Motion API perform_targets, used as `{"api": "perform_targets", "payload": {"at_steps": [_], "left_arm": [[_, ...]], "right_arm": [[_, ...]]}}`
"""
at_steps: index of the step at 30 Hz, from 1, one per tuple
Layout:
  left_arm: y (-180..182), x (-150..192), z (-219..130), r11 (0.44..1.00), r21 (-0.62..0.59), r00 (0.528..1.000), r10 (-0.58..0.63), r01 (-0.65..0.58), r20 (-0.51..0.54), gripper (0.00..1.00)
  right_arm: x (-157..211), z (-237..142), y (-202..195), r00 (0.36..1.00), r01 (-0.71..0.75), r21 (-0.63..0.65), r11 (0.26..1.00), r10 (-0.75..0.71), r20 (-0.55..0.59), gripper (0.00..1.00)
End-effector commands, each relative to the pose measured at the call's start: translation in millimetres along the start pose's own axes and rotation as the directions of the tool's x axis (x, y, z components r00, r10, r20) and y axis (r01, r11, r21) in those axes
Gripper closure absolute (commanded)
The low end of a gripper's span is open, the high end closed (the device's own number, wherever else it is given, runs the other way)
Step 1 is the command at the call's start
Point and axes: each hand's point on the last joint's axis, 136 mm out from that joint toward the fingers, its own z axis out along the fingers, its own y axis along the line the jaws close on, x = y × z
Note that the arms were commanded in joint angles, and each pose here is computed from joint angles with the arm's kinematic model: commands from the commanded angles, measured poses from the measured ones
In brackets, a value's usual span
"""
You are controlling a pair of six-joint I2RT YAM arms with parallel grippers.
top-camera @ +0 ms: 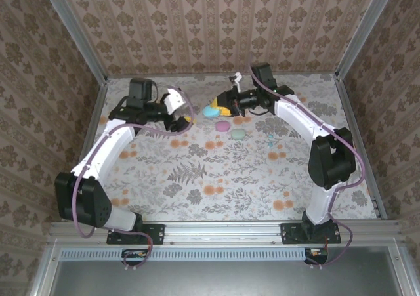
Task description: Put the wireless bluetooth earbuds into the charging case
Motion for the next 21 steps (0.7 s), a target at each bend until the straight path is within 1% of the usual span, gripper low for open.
{"api": "perform_targets", "payload": {"at_steps": [1,7,12,17,21], "left_arm": [[-3.1,-42.4,-11.7,0.999,0.049,0.972,-0.008,-0.003,0.233,0.26],[0.3,-54.6,-7.6,0.999,0.047,0.933,-0.034,0.018,0.359,0.26],[4.0,-66.9,-1.6,0.999,0.036,0.912,-0.022,0.008,0.409,0.26],[-0.7,-83.3,2.7,0.996,0.088,0.882,-0.028,-0.015,0.471,0.27],[-7.8,-93.7,9.3,0.991,0.125,0.87,-0.024,-0.043,0.493,0.28]], "right_arm": [[0.6,-18.3,51.5,0.997,0.081,-0.16,0.984,-0.083,-0.005,0.8],[-11.7,-28.1,76.1,0.997,0.073,-0.27,0.96,-0.07,0.019,0.8],[-17.0,-32.8,95.0,0.997,0.073,-0.333,0.94,-0.069,0.024,0.8],[-18.7,-34.3,104.3,0.997,0.073,-0.371,0.926,-0.071,0.02,0.79],[-19.0,-33.0,105.0,0.998,0.061,-0.382,0.922,-0.062,0.011,0.79]]}}
